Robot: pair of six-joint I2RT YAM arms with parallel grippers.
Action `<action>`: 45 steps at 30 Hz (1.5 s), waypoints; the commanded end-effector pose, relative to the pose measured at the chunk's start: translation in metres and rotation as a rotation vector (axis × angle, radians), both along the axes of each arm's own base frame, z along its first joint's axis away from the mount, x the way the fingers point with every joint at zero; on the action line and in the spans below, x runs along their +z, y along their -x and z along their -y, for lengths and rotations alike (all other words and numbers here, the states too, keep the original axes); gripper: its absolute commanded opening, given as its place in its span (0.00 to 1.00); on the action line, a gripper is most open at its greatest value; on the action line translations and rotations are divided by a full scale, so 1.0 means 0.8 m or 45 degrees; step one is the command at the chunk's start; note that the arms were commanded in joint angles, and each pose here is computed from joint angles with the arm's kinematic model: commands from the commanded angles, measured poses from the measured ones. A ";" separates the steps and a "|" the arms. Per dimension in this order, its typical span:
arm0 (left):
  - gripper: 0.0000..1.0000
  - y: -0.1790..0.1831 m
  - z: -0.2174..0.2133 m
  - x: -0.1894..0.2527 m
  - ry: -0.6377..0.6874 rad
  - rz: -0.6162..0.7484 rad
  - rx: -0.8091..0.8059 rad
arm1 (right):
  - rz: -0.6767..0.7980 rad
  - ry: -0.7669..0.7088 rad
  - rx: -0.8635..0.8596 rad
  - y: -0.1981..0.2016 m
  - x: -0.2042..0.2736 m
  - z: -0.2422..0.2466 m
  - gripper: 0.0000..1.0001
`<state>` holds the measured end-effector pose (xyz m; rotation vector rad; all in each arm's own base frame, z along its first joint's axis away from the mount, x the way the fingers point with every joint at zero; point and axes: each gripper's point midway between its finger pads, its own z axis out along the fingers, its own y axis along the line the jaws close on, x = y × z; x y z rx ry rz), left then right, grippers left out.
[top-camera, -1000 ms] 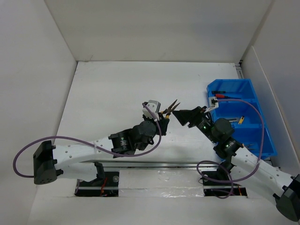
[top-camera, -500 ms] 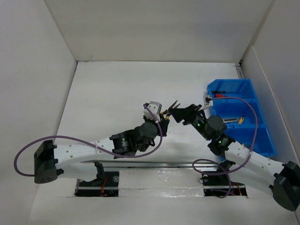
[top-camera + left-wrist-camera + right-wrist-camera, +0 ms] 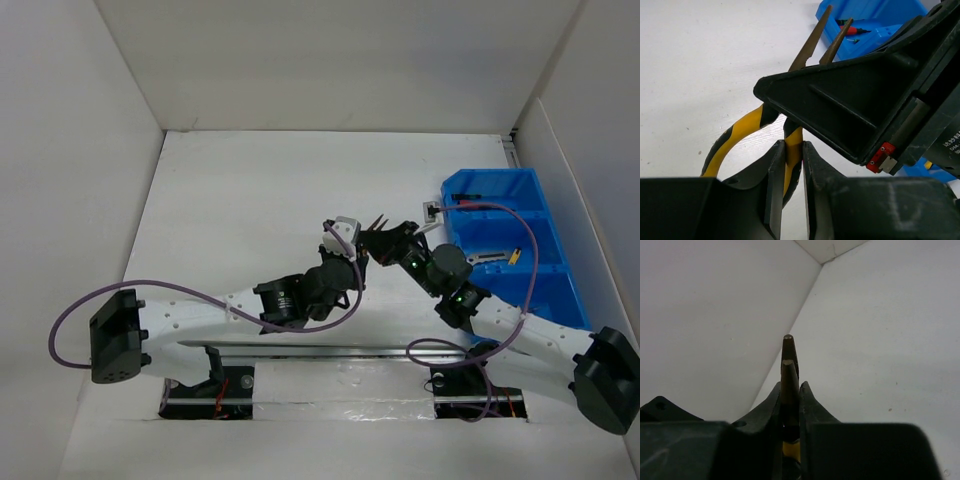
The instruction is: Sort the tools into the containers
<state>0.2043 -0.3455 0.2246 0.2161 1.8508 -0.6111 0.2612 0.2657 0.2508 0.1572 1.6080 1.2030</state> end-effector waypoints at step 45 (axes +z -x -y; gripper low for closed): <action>0.99 0.022 -0.149 0.033 0.371 -0.032 0.268 | -1.335 0.154 -1.912 0.122 -0.091 0.490 0.00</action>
